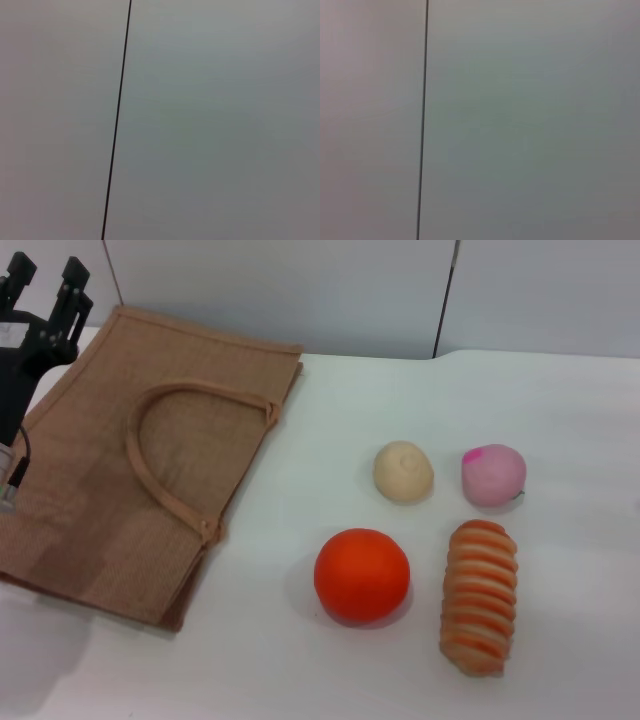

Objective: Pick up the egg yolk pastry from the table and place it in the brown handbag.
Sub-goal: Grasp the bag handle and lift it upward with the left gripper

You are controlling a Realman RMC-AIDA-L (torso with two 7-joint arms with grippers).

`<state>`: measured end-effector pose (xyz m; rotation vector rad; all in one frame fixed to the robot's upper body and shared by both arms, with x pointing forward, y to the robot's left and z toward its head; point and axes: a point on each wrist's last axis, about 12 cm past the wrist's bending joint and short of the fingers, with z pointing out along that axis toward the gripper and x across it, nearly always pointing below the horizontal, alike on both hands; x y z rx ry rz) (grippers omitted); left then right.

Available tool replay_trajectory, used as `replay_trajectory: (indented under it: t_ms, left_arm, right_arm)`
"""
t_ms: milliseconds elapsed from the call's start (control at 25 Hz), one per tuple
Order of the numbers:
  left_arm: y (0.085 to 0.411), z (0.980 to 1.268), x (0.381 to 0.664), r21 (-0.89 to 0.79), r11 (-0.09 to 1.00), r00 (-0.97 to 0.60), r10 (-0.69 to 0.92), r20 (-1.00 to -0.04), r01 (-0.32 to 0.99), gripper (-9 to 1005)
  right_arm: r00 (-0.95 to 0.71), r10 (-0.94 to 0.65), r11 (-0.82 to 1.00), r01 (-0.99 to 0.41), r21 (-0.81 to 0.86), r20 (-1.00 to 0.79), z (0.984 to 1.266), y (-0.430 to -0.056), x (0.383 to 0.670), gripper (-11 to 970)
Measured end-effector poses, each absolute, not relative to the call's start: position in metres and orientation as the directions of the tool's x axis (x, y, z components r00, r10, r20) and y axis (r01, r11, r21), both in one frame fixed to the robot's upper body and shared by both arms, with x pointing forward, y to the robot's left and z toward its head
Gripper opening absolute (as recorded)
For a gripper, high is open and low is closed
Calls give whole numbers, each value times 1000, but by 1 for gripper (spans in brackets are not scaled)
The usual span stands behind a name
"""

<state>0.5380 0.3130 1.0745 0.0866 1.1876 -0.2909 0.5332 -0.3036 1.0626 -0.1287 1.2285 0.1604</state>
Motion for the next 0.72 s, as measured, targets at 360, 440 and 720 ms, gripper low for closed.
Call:
replay_trajectory:
  t_ms: [360,440,720]
  left_arm:
    - [313,1075,538,-86,959,341,-178,-923,269,620]
    - [312,1074,538,-96,956,330,-188,-925,276,619]
    - [323,1077,554,-273,887,165,-353,-921,372,617]
  right_arm:
    - [327,53,982,-191,-11,-943,1063,-303,534,882]
    - [327,53,982,-191,-11,-943,1063,-304,534,882]
    - [327,49,982,-191,-15,-944,1063,-304,534,881]
